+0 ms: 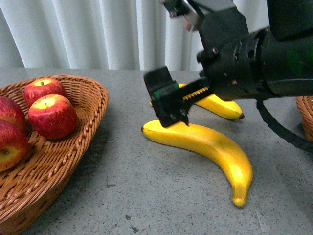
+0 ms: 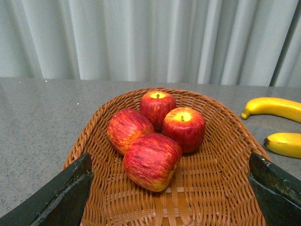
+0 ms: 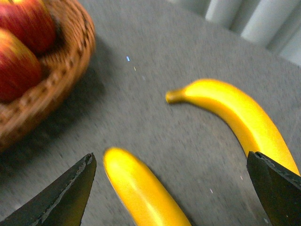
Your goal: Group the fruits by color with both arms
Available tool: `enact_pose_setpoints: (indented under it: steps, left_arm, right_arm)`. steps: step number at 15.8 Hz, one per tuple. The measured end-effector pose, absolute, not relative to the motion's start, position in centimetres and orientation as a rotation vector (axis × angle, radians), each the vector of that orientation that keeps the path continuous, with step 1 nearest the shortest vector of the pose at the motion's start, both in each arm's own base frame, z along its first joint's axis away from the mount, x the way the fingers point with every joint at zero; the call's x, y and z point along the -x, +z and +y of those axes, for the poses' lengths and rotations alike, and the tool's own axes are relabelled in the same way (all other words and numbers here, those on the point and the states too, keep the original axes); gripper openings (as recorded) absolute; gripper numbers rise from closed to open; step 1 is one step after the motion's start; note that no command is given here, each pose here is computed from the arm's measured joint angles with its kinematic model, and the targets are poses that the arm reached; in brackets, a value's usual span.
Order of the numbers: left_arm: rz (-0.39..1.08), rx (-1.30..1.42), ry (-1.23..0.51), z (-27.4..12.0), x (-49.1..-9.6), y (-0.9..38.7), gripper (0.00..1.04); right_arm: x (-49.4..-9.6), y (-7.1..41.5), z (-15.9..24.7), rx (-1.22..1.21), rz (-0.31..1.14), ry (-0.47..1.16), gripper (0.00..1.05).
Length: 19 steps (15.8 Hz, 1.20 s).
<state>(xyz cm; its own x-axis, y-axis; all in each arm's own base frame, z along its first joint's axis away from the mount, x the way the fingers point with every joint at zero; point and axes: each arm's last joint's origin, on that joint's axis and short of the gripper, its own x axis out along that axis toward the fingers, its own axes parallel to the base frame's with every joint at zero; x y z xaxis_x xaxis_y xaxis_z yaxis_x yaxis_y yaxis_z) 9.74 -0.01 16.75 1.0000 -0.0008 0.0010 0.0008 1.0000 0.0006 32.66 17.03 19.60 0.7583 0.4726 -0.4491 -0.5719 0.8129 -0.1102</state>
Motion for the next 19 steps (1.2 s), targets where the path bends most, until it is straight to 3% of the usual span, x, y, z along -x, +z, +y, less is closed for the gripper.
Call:
enact_pose_setpoints:
  steps: [6, 14, 15, 18, 19]
  left_arm:
    - [-0.001, -0.001, 0.0, 0.0, -9.7, 16.7, 0.98]
    - [-0.001, -0.001, -0.001, 0.0, -9.7, 16.8, 0.98]
    - [-0.001, -0.001, -0.001, 0.0, -9.7, 16.7, 0.98]
    - [-0.001, -0.001, -0.001, 0.0, -9.7, 16.7, 0.98]
    - [-0.001, -0.001, -0.001, 0.0, -9.7, 16.7, 0.98]
  right_arm:
    - [-32.3, 17.5, 14.5, 0.355, 0.632, 0.555, 0.98]
    - [-32.1, 15.0, 14.5, 0.424, 0.733, 0.575, 0.98]
    - [-32.0, 14.6, 15.0, 0.449, 0.729, 0.584, 0.8]
    - [-32.1, 14.7, 14.9, 0.436, 0.719, 0.589, 0.47]
    - [-32.2, 14.7, 14.7, 0.422, 0.715, 0.593, 0.41]
